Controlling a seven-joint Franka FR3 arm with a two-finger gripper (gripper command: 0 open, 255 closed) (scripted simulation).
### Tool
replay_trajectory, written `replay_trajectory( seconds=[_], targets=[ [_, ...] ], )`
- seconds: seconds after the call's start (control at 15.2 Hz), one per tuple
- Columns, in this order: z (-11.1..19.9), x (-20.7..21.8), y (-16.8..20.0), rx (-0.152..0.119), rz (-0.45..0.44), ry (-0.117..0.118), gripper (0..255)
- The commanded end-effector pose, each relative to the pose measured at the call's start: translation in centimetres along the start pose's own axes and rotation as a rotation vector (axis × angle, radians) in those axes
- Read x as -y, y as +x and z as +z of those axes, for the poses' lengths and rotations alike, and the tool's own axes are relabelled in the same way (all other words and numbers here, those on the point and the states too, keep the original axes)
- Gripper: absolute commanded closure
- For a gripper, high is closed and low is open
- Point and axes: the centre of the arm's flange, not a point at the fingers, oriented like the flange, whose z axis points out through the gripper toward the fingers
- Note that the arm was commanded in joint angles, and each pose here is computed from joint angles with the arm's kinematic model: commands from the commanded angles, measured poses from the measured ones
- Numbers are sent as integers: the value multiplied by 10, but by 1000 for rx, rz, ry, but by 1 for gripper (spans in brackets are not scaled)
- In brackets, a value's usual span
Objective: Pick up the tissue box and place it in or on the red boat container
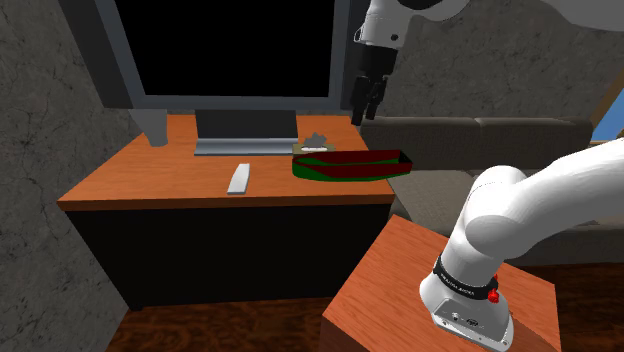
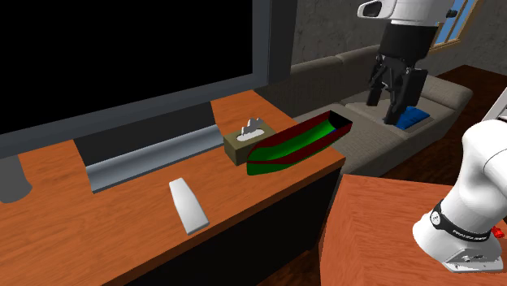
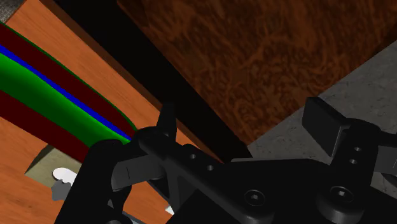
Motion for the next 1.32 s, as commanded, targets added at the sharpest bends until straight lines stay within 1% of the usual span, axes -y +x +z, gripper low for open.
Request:
replay_trajectory(
  seconds=[0.0,1.25],
  targets=[
    [0,0,0,0,0,0,0],
    [126,-105,163,154,-226,-412,0]
  ],
)
